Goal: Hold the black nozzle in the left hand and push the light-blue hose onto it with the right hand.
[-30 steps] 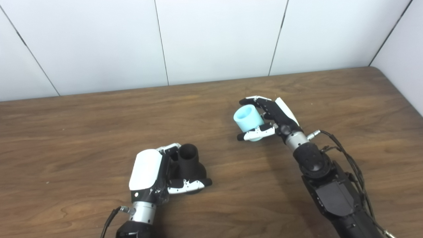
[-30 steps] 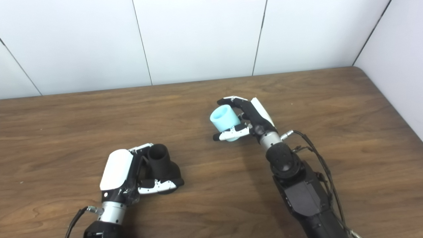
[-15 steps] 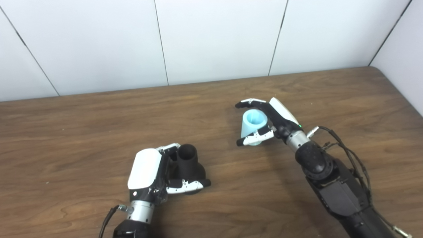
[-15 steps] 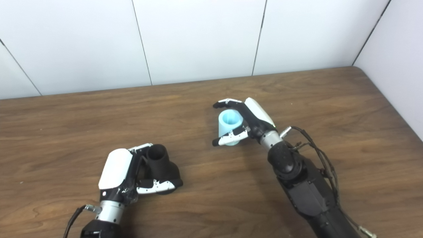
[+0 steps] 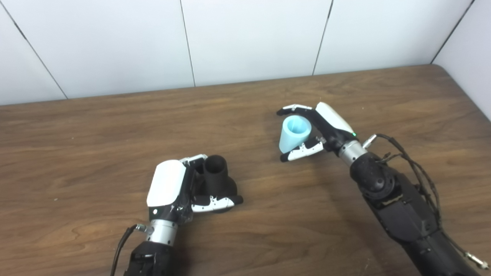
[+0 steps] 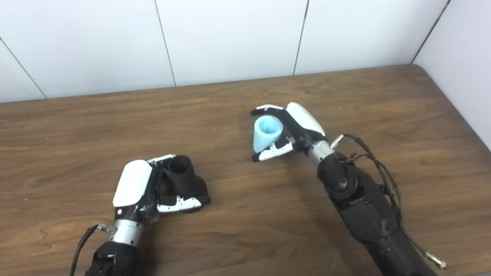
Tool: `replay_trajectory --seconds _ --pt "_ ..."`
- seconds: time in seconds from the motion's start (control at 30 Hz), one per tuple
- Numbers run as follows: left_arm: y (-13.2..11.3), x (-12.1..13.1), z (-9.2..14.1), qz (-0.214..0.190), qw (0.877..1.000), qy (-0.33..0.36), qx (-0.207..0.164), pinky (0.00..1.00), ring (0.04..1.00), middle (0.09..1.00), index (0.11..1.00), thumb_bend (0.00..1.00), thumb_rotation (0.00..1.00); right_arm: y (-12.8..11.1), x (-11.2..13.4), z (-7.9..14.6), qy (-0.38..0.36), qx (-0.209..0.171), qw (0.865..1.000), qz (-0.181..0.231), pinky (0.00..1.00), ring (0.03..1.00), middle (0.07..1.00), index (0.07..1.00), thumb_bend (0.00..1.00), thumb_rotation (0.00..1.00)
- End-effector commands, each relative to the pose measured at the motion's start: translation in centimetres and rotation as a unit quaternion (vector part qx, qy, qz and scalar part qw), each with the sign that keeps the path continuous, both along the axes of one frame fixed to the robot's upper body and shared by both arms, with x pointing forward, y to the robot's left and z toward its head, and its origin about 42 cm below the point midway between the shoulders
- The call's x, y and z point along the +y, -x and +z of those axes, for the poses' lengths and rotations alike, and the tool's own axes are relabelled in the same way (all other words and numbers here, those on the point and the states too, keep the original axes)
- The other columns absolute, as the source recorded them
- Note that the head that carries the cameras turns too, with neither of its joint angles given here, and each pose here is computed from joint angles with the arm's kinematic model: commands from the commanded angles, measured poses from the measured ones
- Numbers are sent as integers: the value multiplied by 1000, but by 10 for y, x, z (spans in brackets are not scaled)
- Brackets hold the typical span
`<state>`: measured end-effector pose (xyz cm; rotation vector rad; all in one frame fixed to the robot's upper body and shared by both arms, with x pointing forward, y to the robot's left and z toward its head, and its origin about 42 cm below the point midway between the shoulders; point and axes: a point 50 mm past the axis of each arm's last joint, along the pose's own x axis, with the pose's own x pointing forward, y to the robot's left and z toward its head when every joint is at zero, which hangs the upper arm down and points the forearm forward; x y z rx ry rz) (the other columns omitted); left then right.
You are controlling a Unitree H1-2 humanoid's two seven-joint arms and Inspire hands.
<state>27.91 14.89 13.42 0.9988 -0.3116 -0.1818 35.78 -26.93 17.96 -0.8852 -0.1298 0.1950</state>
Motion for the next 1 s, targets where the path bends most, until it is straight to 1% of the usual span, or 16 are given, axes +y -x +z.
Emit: replay_trajectory --seconds 0.0,0.07,0.17,0.23,0.3,0.4,0.43,0.5,0.6,0.7,0.77,0.83,0.9,0.97 --pt "2 8 -7 8 999 -24 24 602 558 437 504 524 0 -6 -5 34 14 -58 998 5 781 854 814 765 1000 256" --pt "2 7 -8 6 999 -22 24 600 554 429 507 523 0 -7 -6 43 1 -67 998 7 777 846 811 762 1000 255" --pt "3 6 -10 5 999 -21 24 600 554 427 507 522 0 -10 -7 53 -49 -73 996 4 775 825 795 749 1000 202" --pt "3 5 -11 4 999 -18 26 579 545 423 507 522 0 -14 -6 62 -64 -82 995 8 743 802 789 755 1000 228" --pt "4 4 -11 4 999 -16 28 561 536 417 507 521 0 -18 -3 71 -75 -86 993 14 719 790 788 757 1000 222" --pt "5 2 -12 4 999 -15 29 564 540 417 508 521 0 -23 0 90 -54 -104 993 26 724 790 792 750 1000 204" --pt "5 2 -12 3 999 -15 28 565 543 421 507 522 0 -24 0 96 -43 -107 993 31 733 788 791 736 1000 182" --pt "5 2 -13 3 1000 -15 27 566 544 422 507 522 0 -26 1 105 -27 -104 994 37 742 792 798 731 1000 175" --pt "5 3 -13 3 1000 -15 28 556 539 419 507 522 0 -29 3 123 -2 -70 996 50 729 787 790 709 1000 154" --pt "6 3 -14 3 999 -13 29 560 538 421 506 522 0 -30 4 139 54 -33 995 74 694 766 763 712 1000 148" --pt "6 2 -14 4 999 -11 31 570 540 421 506 522 0 -31 6 147 101 -15 991 87 677 751 753 720 1000 159" --pt "6 2 -14 6 999 -11 32 574 541 422 505 522 0 -33 8 153 154 2 983 102 701 756 753 732 1000 171" --pt "6 1 -14 6 999 -11 31 580 545 426 505 523 0 -32 13 160 199 27 974 107 725 784 778 747 1000 188" --pt "6 1 -14 6 999 -11 32 574 542 424 506 522 0 -32 17 163 219 46 968 111 724 804 807 753 1000 181"
